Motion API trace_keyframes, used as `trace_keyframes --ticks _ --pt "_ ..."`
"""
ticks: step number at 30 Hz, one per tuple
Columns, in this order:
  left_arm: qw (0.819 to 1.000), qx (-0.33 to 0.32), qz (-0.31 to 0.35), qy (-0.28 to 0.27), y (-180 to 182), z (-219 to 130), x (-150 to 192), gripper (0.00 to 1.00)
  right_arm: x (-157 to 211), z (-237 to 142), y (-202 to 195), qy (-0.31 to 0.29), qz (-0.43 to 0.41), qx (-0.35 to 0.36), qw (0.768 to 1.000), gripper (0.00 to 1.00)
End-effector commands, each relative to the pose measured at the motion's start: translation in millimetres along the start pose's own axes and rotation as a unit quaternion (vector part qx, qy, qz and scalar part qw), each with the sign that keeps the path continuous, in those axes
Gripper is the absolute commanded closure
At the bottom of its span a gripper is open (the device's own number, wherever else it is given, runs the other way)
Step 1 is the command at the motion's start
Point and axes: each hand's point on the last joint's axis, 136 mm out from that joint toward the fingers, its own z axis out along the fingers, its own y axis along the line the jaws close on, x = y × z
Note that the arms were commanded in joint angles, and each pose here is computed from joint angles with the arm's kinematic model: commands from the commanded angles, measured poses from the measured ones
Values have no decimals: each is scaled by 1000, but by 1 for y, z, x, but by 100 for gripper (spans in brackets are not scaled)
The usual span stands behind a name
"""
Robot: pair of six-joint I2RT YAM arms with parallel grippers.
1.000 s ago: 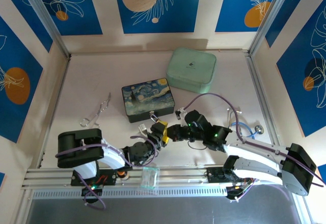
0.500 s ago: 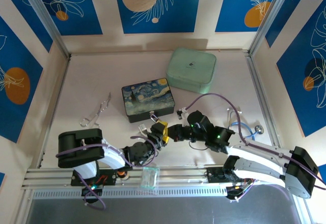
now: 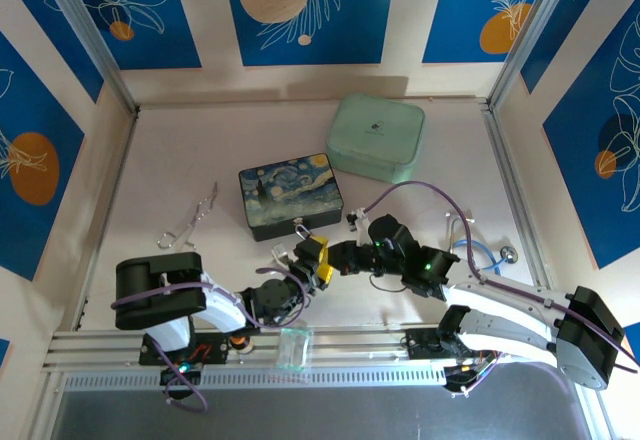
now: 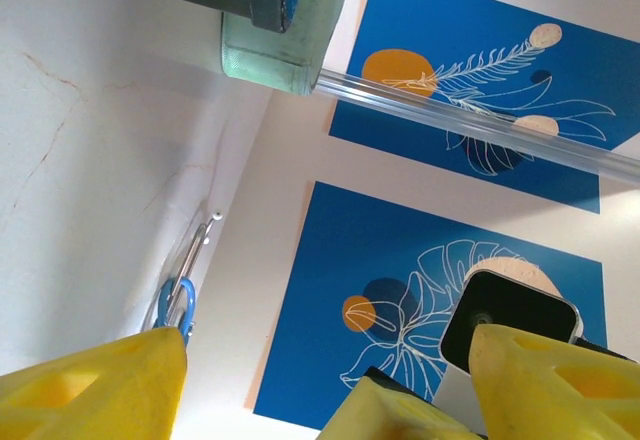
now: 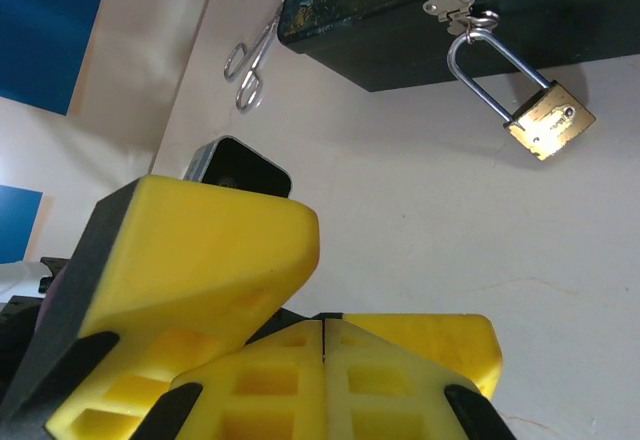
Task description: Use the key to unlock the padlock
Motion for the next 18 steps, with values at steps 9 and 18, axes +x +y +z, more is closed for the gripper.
trace_keyframes --ticks 9,18 --pt "999 26 -18 10 -18 -7 4 29 -5 7 8 -23 5 -20 1000 99" --pt "1000 24 -16 5 -16 -8 1 48 7 2 -4 -19 11 -8 1000 99"
